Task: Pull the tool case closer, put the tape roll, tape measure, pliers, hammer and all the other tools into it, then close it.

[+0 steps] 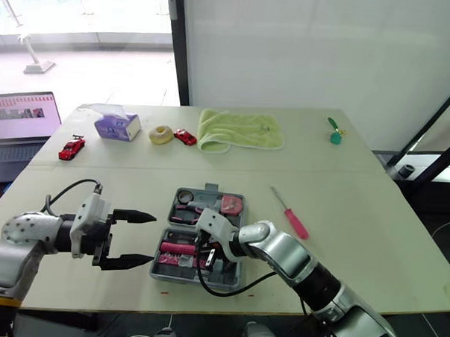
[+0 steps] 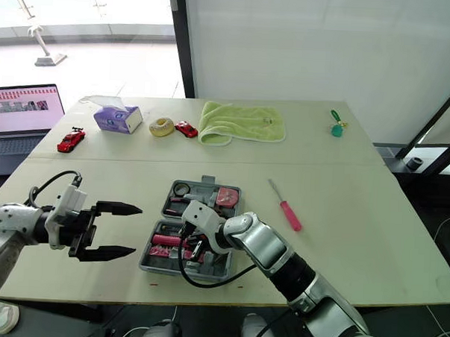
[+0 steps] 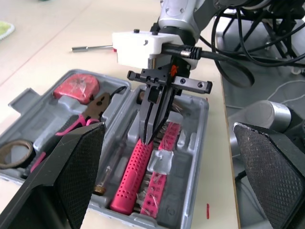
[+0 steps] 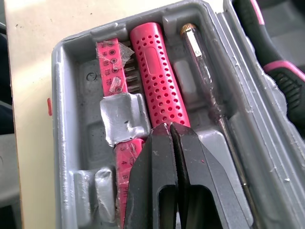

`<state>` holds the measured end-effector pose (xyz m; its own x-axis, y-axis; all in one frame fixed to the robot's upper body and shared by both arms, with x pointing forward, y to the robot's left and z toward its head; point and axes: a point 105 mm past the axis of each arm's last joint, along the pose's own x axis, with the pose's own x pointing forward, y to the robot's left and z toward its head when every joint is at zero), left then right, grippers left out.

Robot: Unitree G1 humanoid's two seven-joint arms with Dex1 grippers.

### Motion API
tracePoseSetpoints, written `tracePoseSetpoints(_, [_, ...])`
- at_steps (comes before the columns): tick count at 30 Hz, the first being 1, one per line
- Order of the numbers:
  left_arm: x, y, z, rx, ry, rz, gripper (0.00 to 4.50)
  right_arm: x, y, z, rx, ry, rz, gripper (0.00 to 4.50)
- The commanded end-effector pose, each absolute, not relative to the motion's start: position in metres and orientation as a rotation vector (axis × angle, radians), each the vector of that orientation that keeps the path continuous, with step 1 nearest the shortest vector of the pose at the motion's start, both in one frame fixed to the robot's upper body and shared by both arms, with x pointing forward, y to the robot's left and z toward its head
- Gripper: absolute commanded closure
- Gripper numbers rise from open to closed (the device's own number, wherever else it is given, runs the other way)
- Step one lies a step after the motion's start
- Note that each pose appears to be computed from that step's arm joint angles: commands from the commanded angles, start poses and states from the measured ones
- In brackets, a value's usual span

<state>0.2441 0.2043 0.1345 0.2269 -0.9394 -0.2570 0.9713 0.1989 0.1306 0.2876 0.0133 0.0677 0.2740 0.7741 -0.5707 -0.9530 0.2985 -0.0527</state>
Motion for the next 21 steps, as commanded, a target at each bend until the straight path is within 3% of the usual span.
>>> tracePoseSetpoints(1, [0.246, 0.212, 0.134, 0.294, 0.126, -1.304, 0.00, 0.275, 0.018, 0.145, -0.421, 0.180, 1.248, 4.41])
tracePoseSetpoints(4, [0.248, 0.223, 0.129, 0.291, 0.140, -1.257, 0.00, 0.264, -0.010, 0.171, -0.429, 0.090, 1.176, 4.41])
tracePoseSetpoints(7, [0.251, 0.231, 0.127, 0.293, 0.140, -1.217, 0.00, 0.261, -0.035, 0.177, -0.456, 0.076, 1.096, 3.63])
tracePoseSetpoints(11, [0.253, 0.261, 0.122, 0.307, 0.158, -1.082, 0.00, 0.259, -0.117, 0.169, -0.465, 0.153, 0.859, 1.73])
tracePoseSetpoints(14, [0.251, 0.292, 0.118, 0.320, 0.191, -0.961, 0.00, 0.244, -0.183, 0.155, -0.421, 0.245, 0.704, 0.30])
tracePoseSetpoints(15, [0.250, 0.301, 0.117, 0.315, 0.203, -0.930, 0.00, 0.238, -0.201, 0.149, -0.403, 0.266, 0.660, 0.06])
tracePoseSetpoints(21, [0.238, 0.351, 0.113, 0.346, 0.276, -0.780, 0.00, 0.207, -0.274, 0.120, -0.335, 0.357, 0.465, 0.06])
